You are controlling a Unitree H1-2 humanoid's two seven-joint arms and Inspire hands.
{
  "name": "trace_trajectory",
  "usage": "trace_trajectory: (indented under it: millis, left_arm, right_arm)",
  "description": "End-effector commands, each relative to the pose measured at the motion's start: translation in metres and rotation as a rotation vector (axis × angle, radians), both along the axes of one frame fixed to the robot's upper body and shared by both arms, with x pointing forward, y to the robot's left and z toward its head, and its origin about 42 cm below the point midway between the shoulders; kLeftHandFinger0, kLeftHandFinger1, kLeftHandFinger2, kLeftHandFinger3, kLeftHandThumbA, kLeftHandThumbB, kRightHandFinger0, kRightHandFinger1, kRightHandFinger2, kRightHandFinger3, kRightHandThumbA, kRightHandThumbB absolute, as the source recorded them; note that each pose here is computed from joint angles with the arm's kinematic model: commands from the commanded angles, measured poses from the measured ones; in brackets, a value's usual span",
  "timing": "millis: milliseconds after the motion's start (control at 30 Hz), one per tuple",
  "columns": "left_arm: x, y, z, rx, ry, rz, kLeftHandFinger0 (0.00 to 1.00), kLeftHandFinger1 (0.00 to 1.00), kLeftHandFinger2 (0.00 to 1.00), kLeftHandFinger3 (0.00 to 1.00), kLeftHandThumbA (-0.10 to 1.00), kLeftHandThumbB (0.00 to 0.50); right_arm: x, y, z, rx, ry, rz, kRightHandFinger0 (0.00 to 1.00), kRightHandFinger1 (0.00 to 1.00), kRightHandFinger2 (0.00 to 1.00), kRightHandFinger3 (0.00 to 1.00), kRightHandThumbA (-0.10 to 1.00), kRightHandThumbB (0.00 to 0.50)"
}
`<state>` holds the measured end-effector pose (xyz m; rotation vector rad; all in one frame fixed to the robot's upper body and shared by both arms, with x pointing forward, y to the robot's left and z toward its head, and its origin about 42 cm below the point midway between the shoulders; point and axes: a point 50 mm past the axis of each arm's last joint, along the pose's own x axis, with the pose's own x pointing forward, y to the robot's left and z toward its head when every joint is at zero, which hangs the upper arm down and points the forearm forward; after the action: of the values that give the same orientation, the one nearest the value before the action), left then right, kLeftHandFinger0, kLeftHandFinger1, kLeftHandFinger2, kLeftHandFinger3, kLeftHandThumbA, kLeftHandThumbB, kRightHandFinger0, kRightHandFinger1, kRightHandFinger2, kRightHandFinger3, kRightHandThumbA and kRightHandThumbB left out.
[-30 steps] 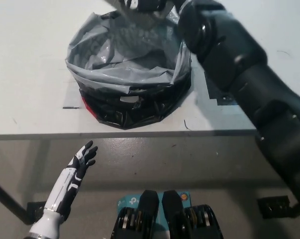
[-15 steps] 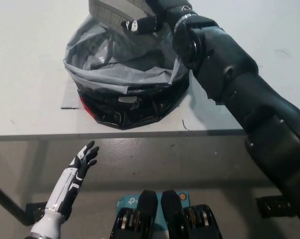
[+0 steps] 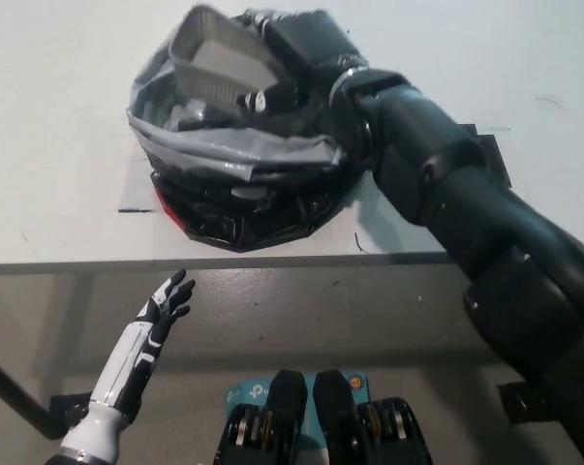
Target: Use the right hand to pick up a small rectangular container and put it into a plastic bag and lift the bag
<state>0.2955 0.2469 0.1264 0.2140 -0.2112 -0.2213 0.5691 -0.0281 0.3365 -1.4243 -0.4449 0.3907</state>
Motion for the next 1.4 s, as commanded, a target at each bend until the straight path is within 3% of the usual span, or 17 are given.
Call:
trace_trajectory:
  millis: [0,33,67,100,133,167,200,233,267,300,367,700,767,933,1000,1233,1367]
  left_arm:
    - [0.004,-0.001,0.011,0.029,-0.060,-0.027,1.00,1.00,1.00,1.00,1.00,0.297]
    - [0.004,-0.001,0.012,0.030,-0.061,-0.028,1.00,1.00,1.00,1.00,1.00,0.297]
    - [0.004,-0.001,0.012,0.029,-0.062,-0.028,1.00,1.00,1.00,1.00,0.99,0.294]
    - [0.005,-0.002,0.012,0.033,-0.068,-0.030,1.00,1.00,1.00,1.00,0.99,0.287]
    - [0.006,-0.002,0.013,0.035,-0.068,-0.030,1.00,1.00,1.00,1.00,1.00,0.287]
    - [0.006,-0.002,0.013,0.037,-0.068,-0.030,1.00,1.00,1.00,1.00,1.00,0.286]
    - [0.007,-0.002,0.013,0.035,-0.067,-0.031,1.00,1.00,1.00,1.00,0.99,0.287]
    - [0.008,-0.003,0.014,0.033,-0.066,-0.033,1.00,1.00,1.00,1.00,1.00,0.295]
    - [0.008,-0.003,0.014,0.032,-0.066,-0.034,1.00,1.00,1.00,1.00,1.00,0.295]
    - [0.009,-0.003,0.015,0.029,-0.069,-0.034,1.00,1.00,1.00,1.00,1.00,0.301]
    - [0.009,-0.003,0.015,0.020,-0.069,-0.035,1.00,1.00,1.00,1.00,0.99,0.292]
    - [0.013,-0.002,0.017,0.019,-0.078,-0.032,1.00,1.00,1.00,1.00,0.99,0.286]
    - [0.013,-0.002,0.017,0.015,-0.075,-0.033,1.00,1.00,1.00,1.00,0.99,0.283]
    - [0.013,-0.002,0.017,0.008,-0.066,-0.029,1.00,1.00,1.00,1.00,0.99,0.293]
    - [0.013,-0.002,0.017,0.010,-0.063,-0.026,1.00,1.00,1.00,1.00,0.99,0.299]
    - [0.014,-0.001,0.018,0.015,-0.061,-0.025,1.00,1.00,1.00,1.00,1.00,0.301]
    - [0.014,-0.002,0.017,0.005,-0.059,-0.027,1.00,1.00,1.00,1.00,1.00,0.300]
  right_arm:
    - [-0.001,0.013,0.027,-0.018,0.013,0.093,0.12,0.30,0.49,0.47,0.14,0.289]
    - [-0.001,0.013,0.028,-0.021,0.024,0.090,0.12,0.30,0.49,0.47,0.14,0.289]
    - [0.000,0.013,0.028,-0.020,0.042,0.090,0.22,0.36,0.53,0.55,0.28,0.331]
    - [0.001,0.011,0.031,0.001,0.107,0.097,0.55,0.75,0.91,0.98,0.51,0.443]
    - [0.001,0.010,0.032,0.010,0.136,0.100,0.67,0.86,0.99,1.00,0.55,0.456]
    - [0.002,0.009,0.034,0.023,0.186,0.097,0.90,1.00,1.00,1.00,0.61,0.491]
    - [0.003,0.007,0.036,0.030,0.212,0.092,1.00,1.00,1.00,1.00,0.65,0.500]
    - [0.004,0.006,0.039,0.031,0.243,0.085,1.00,1.00,1.00,1.00,0.72,0.500]
    - [0.004,0.005,0.040,0.027,0.248,0.084,1.00,1.00,1.00,1.00,0.72,0.500]
    - [0.005,0.004,0.043,0.010,0.256,0.077,1.00,1.00,1.00,1.00,0.81,0.500]
    - [0.006,0.003,0.047,-0.007,0.244,0.062,1.00,1.00,1.00,1.00,0.86,0.500]
    - [0.011,-0.011,0.089,0.123,0.136,0.087,1.00,1.00,1.00,1.00,1.00,0.500]
    - [0.010,-0.012,0.100,0.191,0.100,0.098,1.00,1.00,1.00,1.00,0.96,0.500]
    - [0.009,-0.016,0.130,0.284,0.017,0.105,1.00,1.00,1.00,1.00,1.00,0.500]
    - [0.009,-0.020,0.137,0.327,-0.016,0.110,1.00,1.00,1.00,1.00,0.96,0.500]
    - [0.010,-0.035,0.149,0.399,-0.108,0.104,1.00,1.00,1.00,1.00,0.97,0.500]
    - [0.015,-0.047,0.146,0.395,-0.114,0.062,1.00,1.00,1.00,1.00,0.91,0.500]
